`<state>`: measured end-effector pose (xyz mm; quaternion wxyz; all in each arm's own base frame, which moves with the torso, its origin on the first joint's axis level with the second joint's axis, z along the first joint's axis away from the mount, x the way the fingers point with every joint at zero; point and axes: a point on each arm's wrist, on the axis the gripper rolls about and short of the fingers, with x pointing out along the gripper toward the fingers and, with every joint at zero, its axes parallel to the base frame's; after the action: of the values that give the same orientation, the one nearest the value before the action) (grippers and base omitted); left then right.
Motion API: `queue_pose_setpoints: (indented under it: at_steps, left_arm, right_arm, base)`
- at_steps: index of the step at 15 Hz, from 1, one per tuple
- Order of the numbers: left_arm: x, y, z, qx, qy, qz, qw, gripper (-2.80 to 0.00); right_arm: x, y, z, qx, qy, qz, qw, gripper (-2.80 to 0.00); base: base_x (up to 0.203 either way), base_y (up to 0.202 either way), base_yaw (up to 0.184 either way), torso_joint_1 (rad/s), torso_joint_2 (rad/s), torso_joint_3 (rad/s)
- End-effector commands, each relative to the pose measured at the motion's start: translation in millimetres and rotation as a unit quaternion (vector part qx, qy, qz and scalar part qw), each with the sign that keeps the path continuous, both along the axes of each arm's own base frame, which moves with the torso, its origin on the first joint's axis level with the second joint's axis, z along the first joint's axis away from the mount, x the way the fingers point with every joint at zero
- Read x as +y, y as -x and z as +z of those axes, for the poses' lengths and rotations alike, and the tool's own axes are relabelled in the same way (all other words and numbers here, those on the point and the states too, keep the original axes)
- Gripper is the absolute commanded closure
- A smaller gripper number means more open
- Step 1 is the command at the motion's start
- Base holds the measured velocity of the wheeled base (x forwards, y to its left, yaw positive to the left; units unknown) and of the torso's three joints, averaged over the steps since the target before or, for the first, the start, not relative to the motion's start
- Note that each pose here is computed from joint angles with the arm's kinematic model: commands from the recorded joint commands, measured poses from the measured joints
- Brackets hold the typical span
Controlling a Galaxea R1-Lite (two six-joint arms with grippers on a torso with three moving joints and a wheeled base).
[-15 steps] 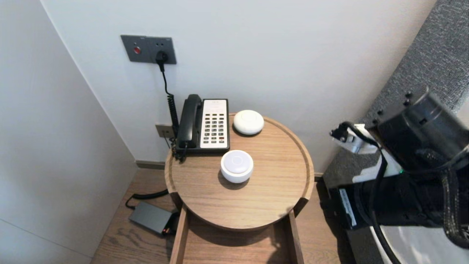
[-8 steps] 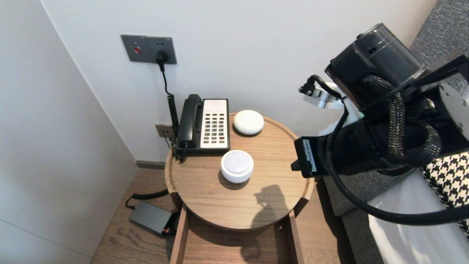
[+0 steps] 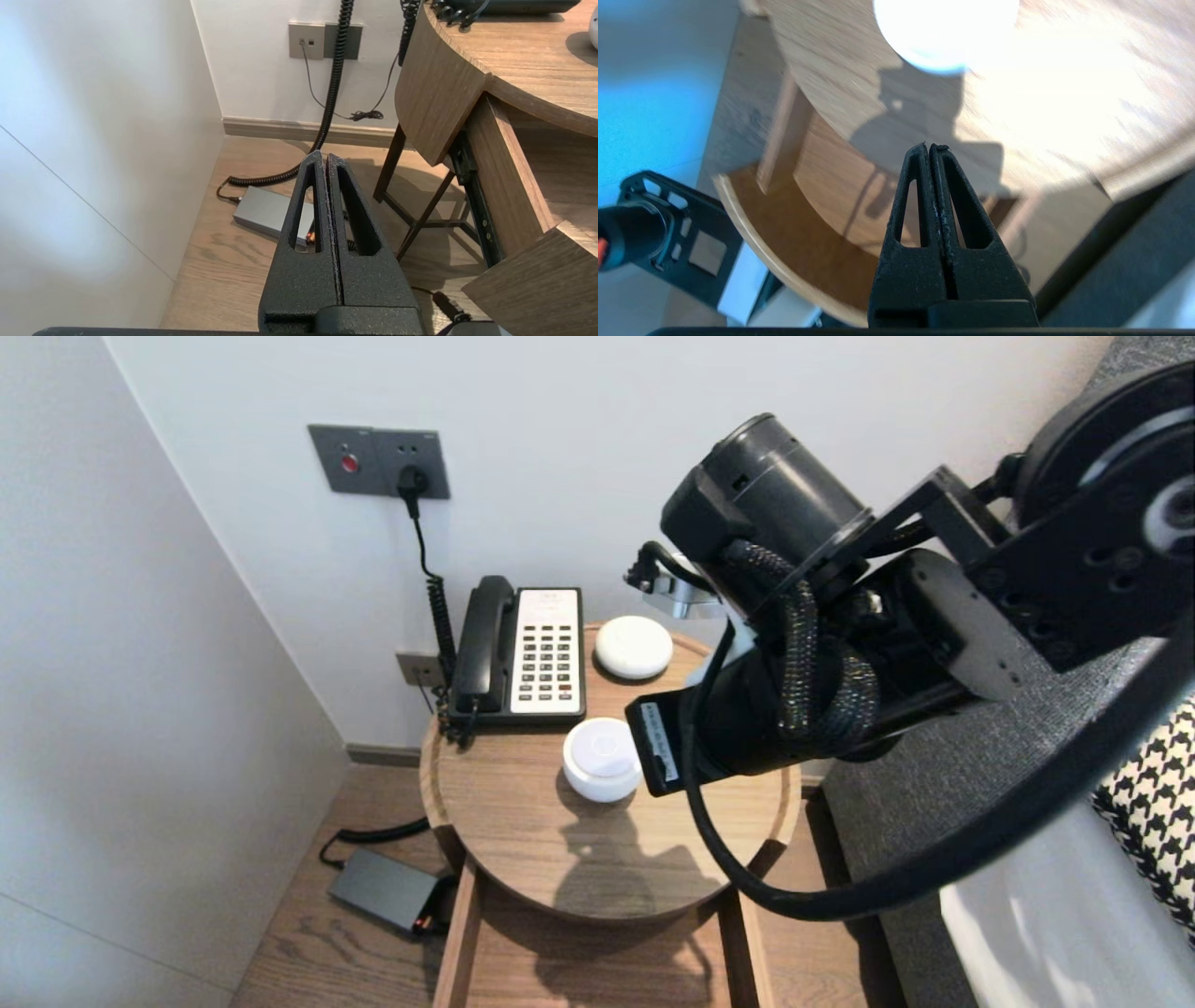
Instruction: Put the remote controls on the table in the drawer one by one
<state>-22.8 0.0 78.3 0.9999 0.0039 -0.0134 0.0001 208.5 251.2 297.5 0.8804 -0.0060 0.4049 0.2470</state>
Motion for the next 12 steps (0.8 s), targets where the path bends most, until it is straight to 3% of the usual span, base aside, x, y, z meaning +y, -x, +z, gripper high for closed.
queue_pose_setpoints:
  at_steps: [1,2,3,7,12]
  left_arm:
    - [0.0,-0.9,-3.4,0.006,0.0,0.0,1.0,0.0]
    - [0.0,-0.9,-3.4,0.006,0.0,0.0,1.0,0.0]
    - [0.0,-0.9,-3.4,0.006,0.0,0.0,1.0,0.0]
    - [0.0,-0.9,-3.4,0.006,0.0,0.0,1.0,0.0]
    - [0.0,-0.9,-3.4,0.006,0.0,0.0,1.0,0.0]
  right_arm:
    - [17.6,-13.9,-16.0,-0.001,0.018,0.011,1.0,0.0]
    - [20.7,-16.7,-18.0,-0.009,0.019,0.016,1.0,0.0]
    - [24.4,-20.7,-21.3,-0.014,0.018,0.015,1.0,-2.8]
    - [32.3,-28.1,-25.9,-0.035,0.015,0.014,0.999,-2.8]
    - [37.8,-35.0,-31.0,-0.084,0.056,-0.001,0.995,-2.8]
  base:
    - [0.0,0.0,0.0,0.0,0.0,0.0]
    - [0.0,0.0,0.0,0.0,0.0,0.0]
    - [0.0,0.0,0.0,0.0,0.0,0.0]
    - [0.0,0.0,0.0,0.0,0.0,0.0]
    - [0.0,0.0,0.0,0.0,0.0,0.0]
